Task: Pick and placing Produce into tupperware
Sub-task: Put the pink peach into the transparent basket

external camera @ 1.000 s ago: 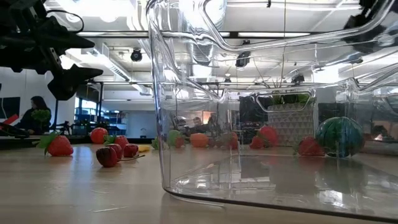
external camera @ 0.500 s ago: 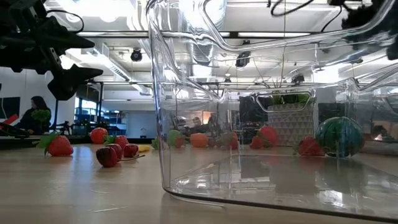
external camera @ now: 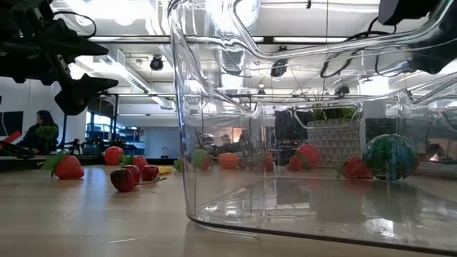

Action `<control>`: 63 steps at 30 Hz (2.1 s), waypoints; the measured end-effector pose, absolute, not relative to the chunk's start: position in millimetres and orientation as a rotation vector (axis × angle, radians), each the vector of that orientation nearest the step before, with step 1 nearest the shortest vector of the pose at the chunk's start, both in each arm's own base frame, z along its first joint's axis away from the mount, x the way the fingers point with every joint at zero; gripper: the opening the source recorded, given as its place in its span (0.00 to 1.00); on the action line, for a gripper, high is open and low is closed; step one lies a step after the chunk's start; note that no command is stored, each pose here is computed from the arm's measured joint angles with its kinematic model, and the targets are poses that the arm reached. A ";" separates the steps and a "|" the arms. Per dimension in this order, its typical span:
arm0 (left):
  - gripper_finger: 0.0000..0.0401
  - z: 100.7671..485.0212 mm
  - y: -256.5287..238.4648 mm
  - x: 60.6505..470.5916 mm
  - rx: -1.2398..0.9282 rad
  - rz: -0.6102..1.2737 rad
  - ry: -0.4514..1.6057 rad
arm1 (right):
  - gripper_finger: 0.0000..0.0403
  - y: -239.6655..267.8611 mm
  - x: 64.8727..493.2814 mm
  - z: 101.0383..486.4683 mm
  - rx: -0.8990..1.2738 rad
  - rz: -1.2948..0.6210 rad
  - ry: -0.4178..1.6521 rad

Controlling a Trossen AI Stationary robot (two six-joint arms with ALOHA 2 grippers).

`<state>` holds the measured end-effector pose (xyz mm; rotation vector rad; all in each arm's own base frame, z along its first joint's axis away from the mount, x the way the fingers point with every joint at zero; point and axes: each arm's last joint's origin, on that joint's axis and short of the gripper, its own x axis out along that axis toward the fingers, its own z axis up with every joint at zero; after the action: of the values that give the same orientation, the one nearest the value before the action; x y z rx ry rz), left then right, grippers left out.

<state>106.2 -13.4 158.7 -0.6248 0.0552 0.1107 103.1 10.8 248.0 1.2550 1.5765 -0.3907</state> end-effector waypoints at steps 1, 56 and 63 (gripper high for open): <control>0.67 158.8 -13.4 106.2 -0.625 0.110 0.055 | 0.78 12.6 105.3 247.4 1.260 -0.386 1.568; 0.67 158.7 -13.4 106.2 -0.625 0.111 0.056 | 0.78 133.1 142.7 160.5 1.147 -1.168 1.655; 0.67 158.7 -13.4 106.2 -0.625 0.110 0.055 | 0.78 135.4 144.0 151.2 1.080 -1.176 1.704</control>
<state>106.2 -13.4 158.7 -0.6248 0.0553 0.1103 144.0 135.4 151.2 1.0797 1.7040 -1.1758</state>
